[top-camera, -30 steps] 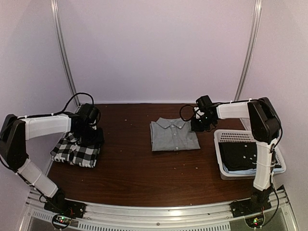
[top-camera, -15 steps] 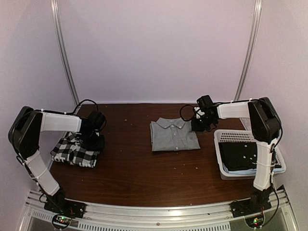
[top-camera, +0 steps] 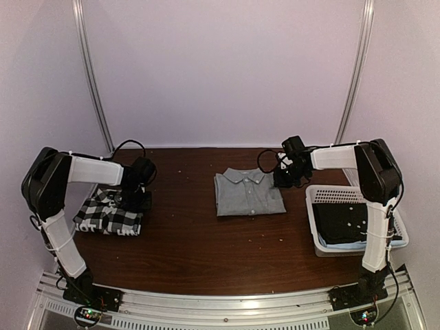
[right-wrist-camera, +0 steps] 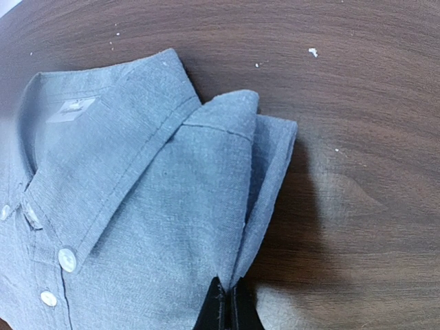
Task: Fold and stack the long sleeve shirts
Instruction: Move the square-folded shirt to the center of the board, then pick up the square-folded shirt from the center of the board, then place the square-folded shirt on the square-folded shirt.
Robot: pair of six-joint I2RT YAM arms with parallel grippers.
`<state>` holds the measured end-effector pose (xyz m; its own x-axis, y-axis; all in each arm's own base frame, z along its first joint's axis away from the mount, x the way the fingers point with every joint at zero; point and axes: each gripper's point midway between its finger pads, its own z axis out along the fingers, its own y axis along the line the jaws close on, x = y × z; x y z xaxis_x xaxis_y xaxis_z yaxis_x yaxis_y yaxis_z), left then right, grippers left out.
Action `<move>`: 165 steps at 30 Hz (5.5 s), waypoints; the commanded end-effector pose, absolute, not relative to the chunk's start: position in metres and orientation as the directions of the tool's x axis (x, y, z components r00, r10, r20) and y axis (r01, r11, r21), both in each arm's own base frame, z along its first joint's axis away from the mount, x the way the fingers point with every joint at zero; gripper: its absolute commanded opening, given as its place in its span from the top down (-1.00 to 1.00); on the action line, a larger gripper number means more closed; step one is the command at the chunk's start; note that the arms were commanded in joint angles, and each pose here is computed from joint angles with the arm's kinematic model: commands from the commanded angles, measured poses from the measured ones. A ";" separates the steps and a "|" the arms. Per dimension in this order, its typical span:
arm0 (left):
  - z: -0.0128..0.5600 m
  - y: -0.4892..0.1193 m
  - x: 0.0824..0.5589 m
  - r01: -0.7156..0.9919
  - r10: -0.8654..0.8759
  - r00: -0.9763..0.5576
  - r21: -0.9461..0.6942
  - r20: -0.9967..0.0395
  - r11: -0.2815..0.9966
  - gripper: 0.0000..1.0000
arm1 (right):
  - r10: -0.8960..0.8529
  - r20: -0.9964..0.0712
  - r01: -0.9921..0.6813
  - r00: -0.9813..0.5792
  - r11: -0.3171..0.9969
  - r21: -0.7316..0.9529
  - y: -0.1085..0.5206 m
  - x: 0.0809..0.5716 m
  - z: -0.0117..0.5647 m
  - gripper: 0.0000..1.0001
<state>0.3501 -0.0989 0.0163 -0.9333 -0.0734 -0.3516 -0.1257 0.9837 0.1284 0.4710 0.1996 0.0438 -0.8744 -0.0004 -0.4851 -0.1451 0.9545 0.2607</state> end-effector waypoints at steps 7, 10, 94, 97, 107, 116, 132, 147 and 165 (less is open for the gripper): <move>0.023 -0.178 0.373 -0.020 -0.041 -0.934 -0.064 -0.354 0.998 1.00 | -0.002 -0.508 -0.163 -0.861 0.948 0.273 0.200 0.476 0.052 1.00; 0.027 -0.209 0.381 0.003 -0.058 -0.934 -0.170 -0.353 0.985 1.00 | -0.001 -0.509 -0.163 -0.861 0.948 0.275 0.200 0.476 0.053 1.00; 0.100 -0.400 0.447 0.285 -0.014 -0.885 -0.564 -0.466 0.775 1.00 | 0.028 -0.513 -0.202 -0.858 0.899 0.387 0.232 0.462 0.087 1.00; 0.115 -0.395 0.444 0.294 -0.018 -0.876 -0.561 -0.483 0.774 1.00 | 0.032 -0.528 -0.214 -0.849 0.892 0.397 0.238 0.459 0.100 1.00; 0.154 -0.362 0.425 0.293 -0.036 -0.864 -0.559 -0.502 0.776 1.00 | 0.040 -0.575 -0.290 -0.817 0.833 0.470 0.279 0.444 0.149 1.00; 0.174 -0.301 0.401 0.254 -0.063 -0.860 -0.532 -0.506 0.808 1.00 | 0.008 -0.595 -0.392 -0.804 0.745 0.540 0.361 0.412 0.182 1.00; 0.177 -0.137 0.376 0.068 -0.176 -0.849 -0.433 -0.498 0.899 1.00 | -0.021 -0.593 -0.512 -0.805 0.529 0.676 0.529 0.379 0.201 1.00; 0.134 -0.082 0.391 -0.052 -0.222 -0.856 -0.349 -0.466 0.936 1.00 | -0.022 -0.520 -0.464 -0.854 0.484 0.742 0.563 0.387 0.152 1.00; 0.075 -0.046 0.415 -0.174 -0.286 -0.869 -0.292 -0.403 0.940 1.00 | -0.013 -0.486 -0.399 -0.874 0.592 0.701 0.526 0.414 0.093 1.00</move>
